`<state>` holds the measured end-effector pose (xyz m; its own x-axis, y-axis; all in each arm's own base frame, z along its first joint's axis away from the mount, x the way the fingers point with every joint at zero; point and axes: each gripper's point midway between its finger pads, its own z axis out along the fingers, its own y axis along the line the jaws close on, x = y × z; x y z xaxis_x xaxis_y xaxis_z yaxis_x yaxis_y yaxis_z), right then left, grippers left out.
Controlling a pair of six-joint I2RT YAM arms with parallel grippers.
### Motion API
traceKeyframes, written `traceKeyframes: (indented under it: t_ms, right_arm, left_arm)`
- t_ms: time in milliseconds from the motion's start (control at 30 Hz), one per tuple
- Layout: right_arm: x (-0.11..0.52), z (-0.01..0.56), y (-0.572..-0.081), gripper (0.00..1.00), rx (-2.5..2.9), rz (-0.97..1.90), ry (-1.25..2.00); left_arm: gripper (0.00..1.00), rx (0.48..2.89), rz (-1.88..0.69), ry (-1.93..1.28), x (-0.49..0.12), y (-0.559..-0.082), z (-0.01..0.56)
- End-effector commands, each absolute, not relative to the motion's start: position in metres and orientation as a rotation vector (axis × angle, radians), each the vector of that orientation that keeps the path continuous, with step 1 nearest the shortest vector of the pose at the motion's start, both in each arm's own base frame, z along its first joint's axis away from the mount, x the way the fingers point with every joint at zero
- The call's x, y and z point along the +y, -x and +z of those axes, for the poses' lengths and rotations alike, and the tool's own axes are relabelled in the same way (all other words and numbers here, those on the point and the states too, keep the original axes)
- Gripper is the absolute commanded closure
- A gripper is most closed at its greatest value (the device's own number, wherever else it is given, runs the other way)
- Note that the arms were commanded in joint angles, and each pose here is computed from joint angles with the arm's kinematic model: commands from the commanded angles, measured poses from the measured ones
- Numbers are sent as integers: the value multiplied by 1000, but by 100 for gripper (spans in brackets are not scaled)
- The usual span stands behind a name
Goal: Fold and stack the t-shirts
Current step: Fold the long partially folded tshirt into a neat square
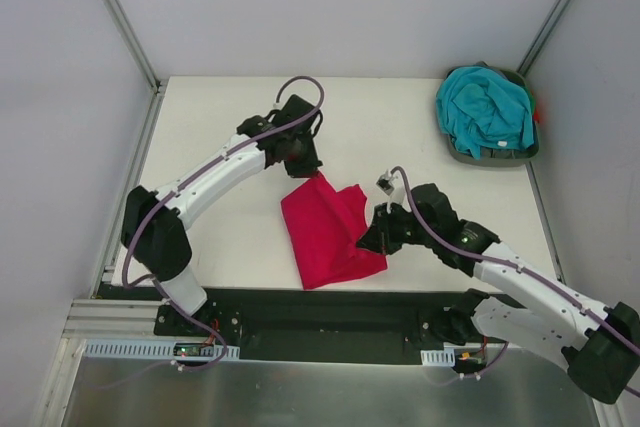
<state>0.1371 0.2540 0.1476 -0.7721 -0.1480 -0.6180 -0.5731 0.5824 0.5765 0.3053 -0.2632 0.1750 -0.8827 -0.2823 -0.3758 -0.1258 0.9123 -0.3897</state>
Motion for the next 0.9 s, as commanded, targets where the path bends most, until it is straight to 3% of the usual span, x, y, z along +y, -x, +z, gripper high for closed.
traceKeyframes:
  t_ms: [0, 567, 667, 733, 767, 800, 867]
  right_arm:
    - [229, 133, -133, 99, 2370, 1034, 524]
    - [200, 82, -137, 94, 2571, 879, 278]
    - [193, 73, -138, 89, 2600, 837, 213]
    - [185, 69, -142, 79, 2603, 777, 159]
    - [180, 67, -144, 69, 2605, 734, 134]
    - [173, 68, -148, 54, 2591, 686, 112]
    - [160, 72, -154, 4, 2580, 587, 94]
  left_arm:
    - [100, 2578, -508, 250, -282, -334, 183]
    - [100, 2776, -511, 112, -332, -345, 107]
    - [94, 2792, -517, 89, -337, -344, 101]
    - [73, 2796, -535, 62, -342, -343, 101]
    - [62, 2795, -552, 47, -344, -343, 103]
    - [44, 2788, -565, 26, -346, -343, 107]
    - [19, 2765, -609, -45, -351, -343, 119]
